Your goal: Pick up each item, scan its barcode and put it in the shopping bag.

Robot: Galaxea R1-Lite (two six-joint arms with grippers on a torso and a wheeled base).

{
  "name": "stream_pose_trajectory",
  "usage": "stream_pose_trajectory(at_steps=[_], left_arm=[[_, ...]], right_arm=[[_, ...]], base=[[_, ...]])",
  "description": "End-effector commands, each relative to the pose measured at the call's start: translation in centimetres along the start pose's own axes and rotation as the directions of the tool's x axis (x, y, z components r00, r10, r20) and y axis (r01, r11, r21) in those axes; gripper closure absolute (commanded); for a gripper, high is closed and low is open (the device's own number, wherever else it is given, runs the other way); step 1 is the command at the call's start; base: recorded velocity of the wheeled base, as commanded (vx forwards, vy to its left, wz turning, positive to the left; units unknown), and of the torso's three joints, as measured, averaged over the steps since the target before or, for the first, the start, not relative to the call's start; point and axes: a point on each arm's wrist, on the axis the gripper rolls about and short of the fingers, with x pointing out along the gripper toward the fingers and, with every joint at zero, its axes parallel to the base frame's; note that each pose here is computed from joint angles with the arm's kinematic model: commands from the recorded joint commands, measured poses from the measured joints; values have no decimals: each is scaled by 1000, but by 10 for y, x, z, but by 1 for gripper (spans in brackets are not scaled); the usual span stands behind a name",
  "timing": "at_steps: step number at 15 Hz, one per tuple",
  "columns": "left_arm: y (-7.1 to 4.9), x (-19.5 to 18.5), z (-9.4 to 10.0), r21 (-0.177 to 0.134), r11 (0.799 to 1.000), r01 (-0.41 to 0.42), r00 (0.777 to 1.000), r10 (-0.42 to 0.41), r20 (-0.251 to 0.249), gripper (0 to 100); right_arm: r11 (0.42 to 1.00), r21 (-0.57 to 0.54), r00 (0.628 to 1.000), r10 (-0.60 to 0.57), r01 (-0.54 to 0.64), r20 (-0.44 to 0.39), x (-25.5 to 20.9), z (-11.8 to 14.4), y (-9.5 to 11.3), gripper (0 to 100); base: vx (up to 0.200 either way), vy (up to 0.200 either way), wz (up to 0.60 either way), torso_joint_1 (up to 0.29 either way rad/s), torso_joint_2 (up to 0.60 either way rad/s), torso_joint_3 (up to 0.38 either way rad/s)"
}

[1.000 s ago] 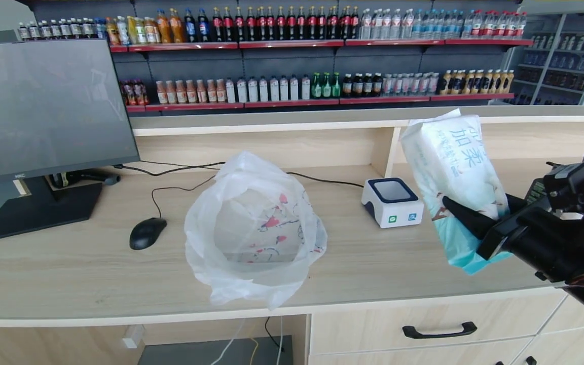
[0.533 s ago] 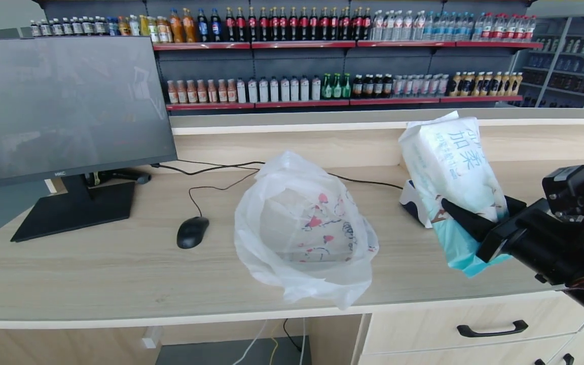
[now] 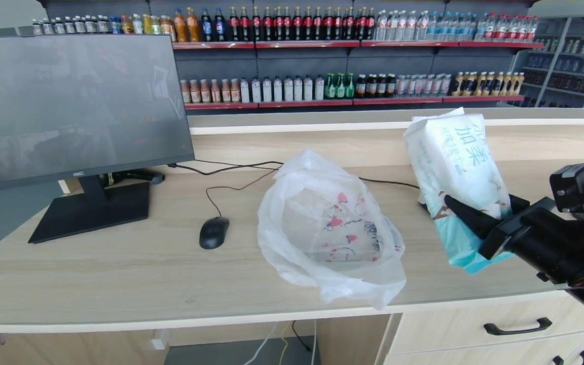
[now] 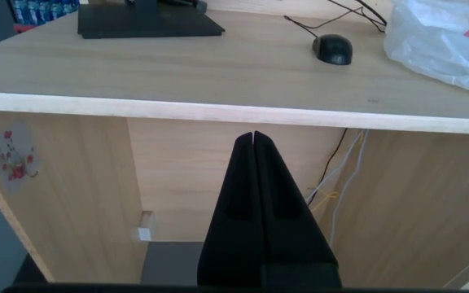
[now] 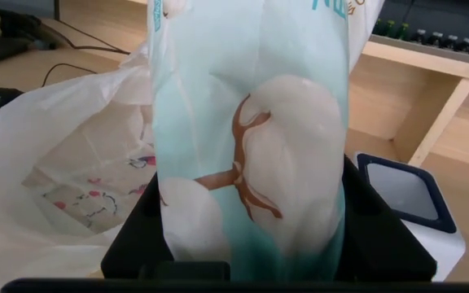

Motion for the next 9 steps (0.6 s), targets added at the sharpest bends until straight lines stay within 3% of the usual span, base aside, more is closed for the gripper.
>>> stream_pose_trajectory(at_steps=[1, 7, 9], left_arm=[[0, 0, 0, -1, 1000, 0, 1000, 0, 0, 100], [0, 0, 0, -1, 1000, 0, 1000, 0, 0, 100], [0, 0, 0, -1, 1000, 0, 1000, 0, 0, 100]], right_arm=[[1000, 2, 1000, 2, -2, 1, 1, 0, 0, 100], [1000, -1, 1000, 2, -2, 10, 2, 1, 0, 100], [1000, -19, 998, -2, 3, 59, 12, 12, -3, 100]], base=[[0, 0, 0, 0, 0, 0], [0, 0, 600, 4, 4, 2], [0, 0, 0, 0, 0, 0]])
